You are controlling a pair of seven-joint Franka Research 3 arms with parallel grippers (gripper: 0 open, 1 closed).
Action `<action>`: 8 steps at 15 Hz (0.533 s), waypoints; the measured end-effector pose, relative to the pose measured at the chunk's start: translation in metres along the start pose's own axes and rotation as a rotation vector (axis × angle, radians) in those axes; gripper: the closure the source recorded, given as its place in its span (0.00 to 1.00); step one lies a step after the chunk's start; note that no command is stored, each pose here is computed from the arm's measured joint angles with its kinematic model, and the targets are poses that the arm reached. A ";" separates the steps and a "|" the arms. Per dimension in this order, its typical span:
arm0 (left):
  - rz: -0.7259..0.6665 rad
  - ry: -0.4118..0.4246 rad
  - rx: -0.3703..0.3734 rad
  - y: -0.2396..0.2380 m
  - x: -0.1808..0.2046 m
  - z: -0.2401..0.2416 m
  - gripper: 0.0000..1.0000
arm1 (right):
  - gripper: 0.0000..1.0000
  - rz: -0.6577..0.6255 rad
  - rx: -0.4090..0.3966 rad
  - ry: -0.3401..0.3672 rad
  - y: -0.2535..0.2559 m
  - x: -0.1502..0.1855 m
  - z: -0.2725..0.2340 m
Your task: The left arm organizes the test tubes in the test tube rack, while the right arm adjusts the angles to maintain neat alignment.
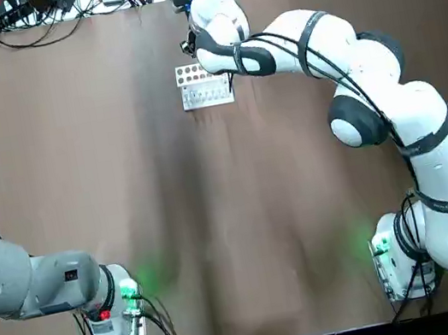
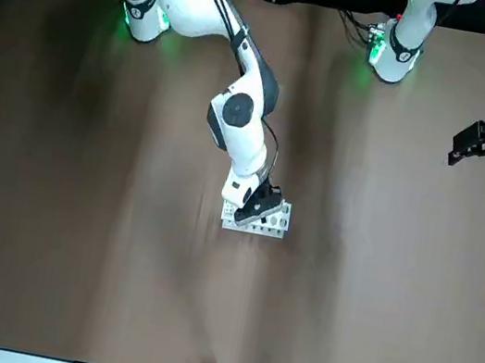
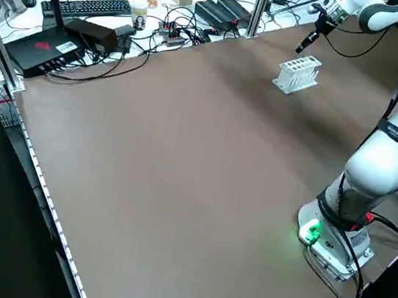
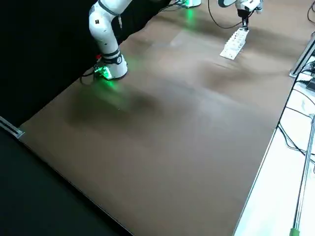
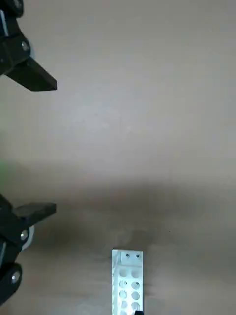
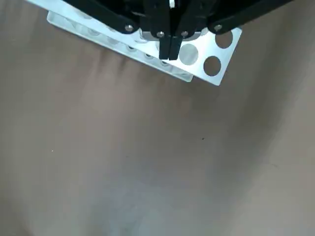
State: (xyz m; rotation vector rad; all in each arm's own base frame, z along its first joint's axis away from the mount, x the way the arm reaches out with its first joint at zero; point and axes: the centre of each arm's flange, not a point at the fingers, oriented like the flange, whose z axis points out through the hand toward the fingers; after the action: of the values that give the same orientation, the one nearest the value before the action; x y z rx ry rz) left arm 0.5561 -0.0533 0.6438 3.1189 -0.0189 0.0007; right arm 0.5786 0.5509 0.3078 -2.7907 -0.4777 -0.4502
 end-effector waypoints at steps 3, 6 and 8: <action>0.000 -0.004 0.000 0.000 0.000 0.002 0.00 | 0.99 -0.005 0.000 0.002 0.000 0.001 -0.001; 0.000 -0.010 0.000 0.000 0.003 0.006 0.00 | 0.99 -0.008 -0.002 -0.001 0.000 0.003 -0.004; -0.001 -0.004 -0.002 0.000 0.010 0.014 0.00 | 0.99 -0.024 -0.014 -0.037 0.000 0.004 -0.010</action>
State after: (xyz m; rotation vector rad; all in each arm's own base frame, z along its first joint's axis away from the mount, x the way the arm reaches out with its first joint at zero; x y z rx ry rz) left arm 0.5662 -0.0534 0.6301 3.1167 -0.0180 -0.0060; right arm 0.5794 0.5483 0.3179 -2.8140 -0.5184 -0.4095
